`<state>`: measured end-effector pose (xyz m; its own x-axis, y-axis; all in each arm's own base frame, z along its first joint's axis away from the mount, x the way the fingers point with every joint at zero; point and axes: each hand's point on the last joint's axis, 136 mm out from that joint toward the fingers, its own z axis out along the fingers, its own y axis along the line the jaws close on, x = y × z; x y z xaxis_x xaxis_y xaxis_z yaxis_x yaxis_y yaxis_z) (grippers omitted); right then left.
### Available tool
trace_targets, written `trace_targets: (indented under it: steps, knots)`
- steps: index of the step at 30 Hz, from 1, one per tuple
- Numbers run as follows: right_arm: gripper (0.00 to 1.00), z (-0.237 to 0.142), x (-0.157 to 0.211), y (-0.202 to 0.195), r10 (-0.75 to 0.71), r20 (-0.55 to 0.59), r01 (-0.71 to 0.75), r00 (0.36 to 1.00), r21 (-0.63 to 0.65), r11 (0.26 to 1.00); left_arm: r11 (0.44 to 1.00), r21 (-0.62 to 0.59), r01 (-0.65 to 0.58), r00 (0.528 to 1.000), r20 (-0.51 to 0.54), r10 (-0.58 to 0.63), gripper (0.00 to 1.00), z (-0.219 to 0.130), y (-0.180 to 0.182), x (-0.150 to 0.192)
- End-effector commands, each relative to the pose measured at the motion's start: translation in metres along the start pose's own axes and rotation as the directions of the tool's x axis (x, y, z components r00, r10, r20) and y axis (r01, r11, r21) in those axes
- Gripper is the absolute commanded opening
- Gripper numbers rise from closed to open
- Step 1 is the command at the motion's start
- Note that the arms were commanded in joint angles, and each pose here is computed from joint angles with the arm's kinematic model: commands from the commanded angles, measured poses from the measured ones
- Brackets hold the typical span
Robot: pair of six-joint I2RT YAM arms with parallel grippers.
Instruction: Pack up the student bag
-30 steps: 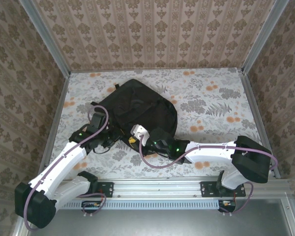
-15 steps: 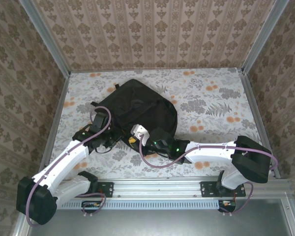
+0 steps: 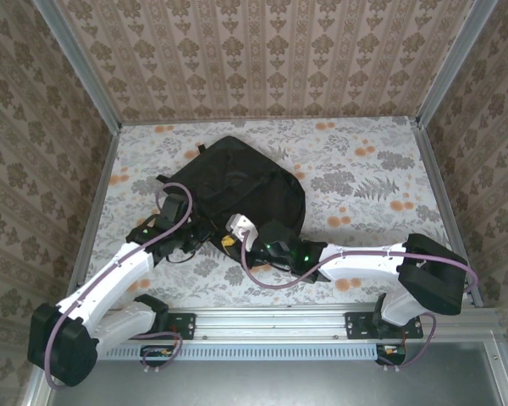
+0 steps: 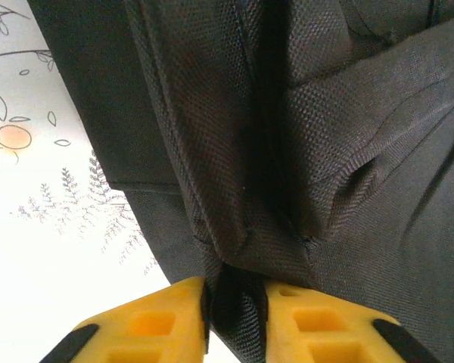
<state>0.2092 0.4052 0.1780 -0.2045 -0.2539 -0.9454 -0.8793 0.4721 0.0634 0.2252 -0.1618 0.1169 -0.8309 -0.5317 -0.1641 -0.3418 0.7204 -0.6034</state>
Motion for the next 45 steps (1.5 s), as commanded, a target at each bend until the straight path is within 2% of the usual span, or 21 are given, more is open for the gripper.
trace_targets:
  steps: [1, 6, 13, 45]
  knots:
    - [0.0, -0.001, -0.016, 0.008, 0.023, 0.063, -0.021, 0.998, -0.042, 0.999, 1.0, -0.004, -0.011, 0.999, 0.044, 0.011, 0.18, 0.003, -0.002, -0.008]
    - [0.0, -0.004, -0.008, 0.007, 0.018, 0.036, -0.017, 0.999, -0.035, 0.999, 0.998, -0.049, -0.045, 0.993, 0.103, 0.05, 0.0, -0.009, 0.0, -0.019]
    - [0.0, -0.017, 0.002, 0.015, 0.001, 0.013, 0.0, 1.0, -0.076, 0.997, 0.994, -0.08, -0.072, 0.986, 0.148, 0.083, 0.0, -0.021, 0.004, -0.028]
    - [0.0, -0.07, 0.012, -0.019, -0.012, 0.008, 0.012, 1.0, 0.033, 0.999, 0.991, -0.124, -0.058, 0.983, 0.167, 0.079, 0.0, -0.026, 0.02, -0.042]
